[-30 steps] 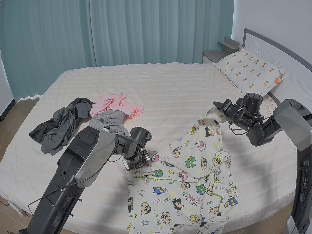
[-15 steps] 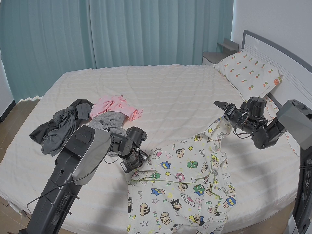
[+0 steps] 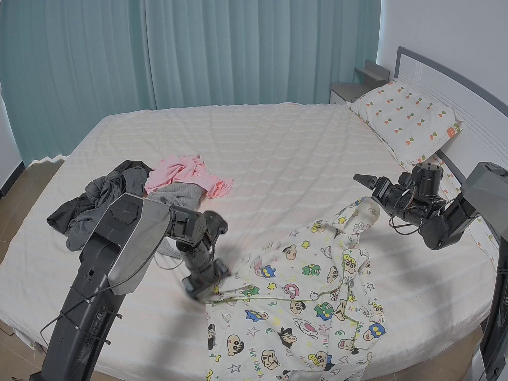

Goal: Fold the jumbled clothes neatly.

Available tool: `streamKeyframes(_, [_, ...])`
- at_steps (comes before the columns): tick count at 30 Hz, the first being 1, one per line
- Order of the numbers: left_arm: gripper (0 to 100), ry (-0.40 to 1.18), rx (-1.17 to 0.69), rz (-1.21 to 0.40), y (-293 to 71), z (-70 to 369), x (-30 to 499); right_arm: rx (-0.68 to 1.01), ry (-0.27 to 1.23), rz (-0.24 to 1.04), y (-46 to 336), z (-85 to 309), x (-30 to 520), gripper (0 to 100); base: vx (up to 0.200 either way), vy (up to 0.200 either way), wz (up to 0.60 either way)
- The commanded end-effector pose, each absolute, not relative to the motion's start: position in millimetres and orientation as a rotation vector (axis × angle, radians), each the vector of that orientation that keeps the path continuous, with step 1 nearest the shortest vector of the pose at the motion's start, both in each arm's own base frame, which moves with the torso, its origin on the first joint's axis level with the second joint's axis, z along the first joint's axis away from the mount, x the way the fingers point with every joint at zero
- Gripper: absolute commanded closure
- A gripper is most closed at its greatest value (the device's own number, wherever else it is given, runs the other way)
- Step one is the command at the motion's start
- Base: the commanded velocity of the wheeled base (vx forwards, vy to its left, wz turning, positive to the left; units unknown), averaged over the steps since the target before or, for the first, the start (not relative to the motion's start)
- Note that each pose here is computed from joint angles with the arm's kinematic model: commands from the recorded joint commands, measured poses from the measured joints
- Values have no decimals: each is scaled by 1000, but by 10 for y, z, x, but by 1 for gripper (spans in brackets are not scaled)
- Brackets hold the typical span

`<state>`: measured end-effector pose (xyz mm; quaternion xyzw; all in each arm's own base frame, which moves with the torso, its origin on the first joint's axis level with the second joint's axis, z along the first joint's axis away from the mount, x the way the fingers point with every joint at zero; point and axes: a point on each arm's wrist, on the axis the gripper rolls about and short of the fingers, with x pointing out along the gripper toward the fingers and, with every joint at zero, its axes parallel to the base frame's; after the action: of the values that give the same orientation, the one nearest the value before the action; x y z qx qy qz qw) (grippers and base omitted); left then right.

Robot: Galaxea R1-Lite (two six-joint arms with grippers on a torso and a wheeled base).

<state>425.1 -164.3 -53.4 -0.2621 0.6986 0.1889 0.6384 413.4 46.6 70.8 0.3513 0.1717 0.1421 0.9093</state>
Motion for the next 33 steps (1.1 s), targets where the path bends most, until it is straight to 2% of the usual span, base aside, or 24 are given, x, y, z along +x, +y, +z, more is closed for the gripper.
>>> streamKeyframes(1, [0, 1392, -736, 270, -1691, 245, 4385, 720, 376, 312, 458, 723, 3991, 0, 0, 0, 0])
streamKeyframes(10, [0, 1252, -823, 124, -1626, 1085, 4304, 721, 370, 313, 426, 708, 3905, 0, 0, 0, 0])
streamKeyframes(15, [0, 1238, -835, 94, -1618, 1281, 4234, 722, 376, 317, 417, 722, 3849, 0, 0, 0, 0])
streamKeyframes(22, [0, 1430, -847, 58, -1523, 1612, 3889, 721, 459, 344, 398, 686, 3578, 0, 0, 0, 0])
streamKeyframes(27, [0, 1548, -808, -7, -1455, 1886, 3588, 691, 514, 315, 340, 528, 3464, 0, 0, 0, 0])
streamKeyframes(28, [0, 1614, -827, -58, -1411, 2042, 3427, 660, 541, 309, 316, 445, 3405, 0, 0, 0, 0])
streamKeyframes(33, [0, 1705, -814, -47, -1298, 2305, 3094, 615, 606, 289, 265, 241, 3340, 0, 0, 0, 0])
